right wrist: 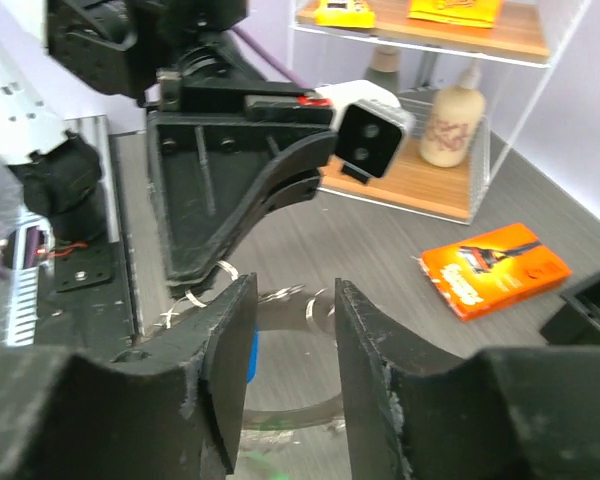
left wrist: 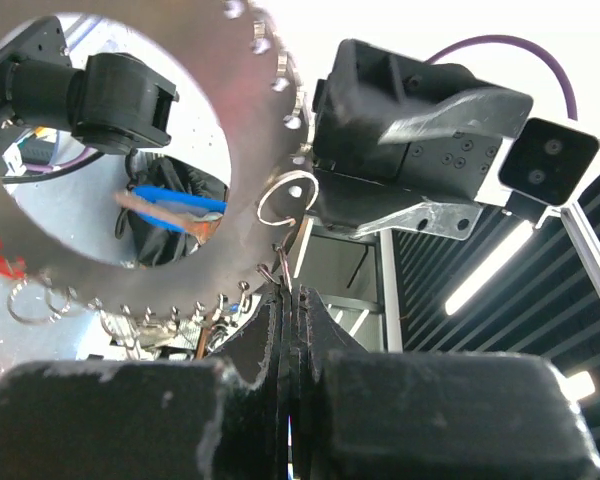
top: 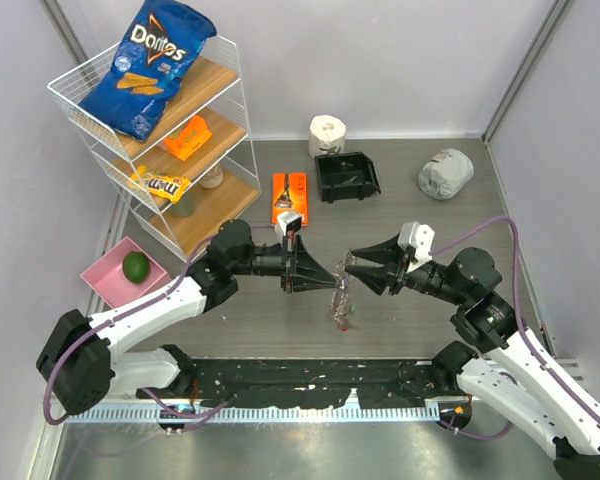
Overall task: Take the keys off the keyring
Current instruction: Remove the key from the keyring.
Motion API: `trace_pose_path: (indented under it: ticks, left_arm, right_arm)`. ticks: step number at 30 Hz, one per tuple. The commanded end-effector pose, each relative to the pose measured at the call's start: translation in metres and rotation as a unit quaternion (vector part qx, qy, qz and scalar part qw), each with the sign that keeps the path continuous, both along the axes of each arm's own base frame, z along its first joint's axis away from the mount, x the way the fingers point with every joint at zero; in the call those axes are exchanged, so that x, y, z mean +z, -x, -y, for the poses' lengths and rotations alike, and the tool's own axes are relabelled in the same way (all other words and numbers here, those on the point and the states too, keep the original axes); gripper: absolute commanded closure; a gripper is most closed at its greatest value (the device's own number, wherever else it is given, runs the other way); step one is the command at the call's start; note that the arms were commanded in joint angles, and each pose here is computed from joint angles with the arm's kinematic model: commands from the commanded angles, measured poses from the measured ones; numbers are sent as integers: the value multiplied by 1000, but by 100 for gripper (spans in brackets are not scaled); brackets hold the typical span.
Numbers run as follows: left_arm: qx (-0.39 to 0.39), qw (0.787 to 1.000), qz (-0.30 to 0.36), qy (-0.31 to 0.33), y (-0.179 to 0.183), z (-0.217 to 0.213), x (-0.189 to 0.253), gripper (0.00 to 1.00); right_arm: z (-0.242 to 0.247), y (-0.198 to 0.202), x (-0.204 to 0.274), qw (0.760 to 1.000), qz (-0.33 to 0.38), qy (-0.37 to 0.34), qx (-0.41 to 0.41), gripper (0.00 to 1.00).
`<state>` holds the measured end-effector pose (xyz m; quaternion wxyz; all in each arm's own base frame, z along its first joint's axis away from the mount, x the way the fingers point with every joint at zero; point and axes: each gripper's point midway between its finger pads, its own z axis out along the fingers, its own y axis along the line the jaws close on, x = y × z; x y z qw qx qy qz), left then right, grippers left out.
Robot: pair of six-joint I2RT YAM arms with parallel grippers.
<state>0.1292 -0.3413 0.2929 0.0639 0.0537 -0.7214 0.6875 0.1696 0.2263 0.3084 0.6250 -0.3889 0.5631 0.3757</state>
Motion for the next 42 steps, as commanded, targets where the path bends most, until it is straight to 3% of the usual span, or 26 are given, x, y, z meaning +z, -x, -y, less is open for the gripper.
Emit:
trace_pose_path:
  ticks: [1, 7, 14, 17, 26, 28, 32, 39, 42]
  left_arm:
    - [-15, 998, 39, 56, 8, -3, 34, 100]
    - [-25, 997, 44, 62, 10, -3, 39, 100]
    - [-33, 996, 49, 69, 12, -3, 44, 100]
    - [-33, 996, 50, 72, 12, -4, 46, 100]
    - [-44, 995, 51, 74, 14, -3, 46, 100]
    - [-44, 995, 51, 75, 14, -3, 46, 100]
    - [-47, 995, 52, 77, 15, -4, 48, 100]
    - [-47, 995, 52, 77, 15, -5, 47, 100]
    - [-45, 995, 49, 73, 15, -5, 43, 100]
  right_arm:
    - [-7, 20, 3, 998, 21, -2, 62, 59]
    - [-7, 28, -4, 997, 22, 2, 79, 67]
    - [-13, 31, -13, 995, 2, 20, 102, 68]
    - [-17, 34, -23, 993, -12, 38, 108, 61]
    - [-23, 36, -33, 994, -1, 67, 86, 58]
    - [-25, 40, -32, 993, 1, 67, 98, 51]
    - [-27, 39, -32, 994, 7, 64, 94, 48]
    - [-24, 34, -24, 996, 12, 54, 72, 75]
    - [-25, 31, -18, 997, 14, 41, 65, 78]
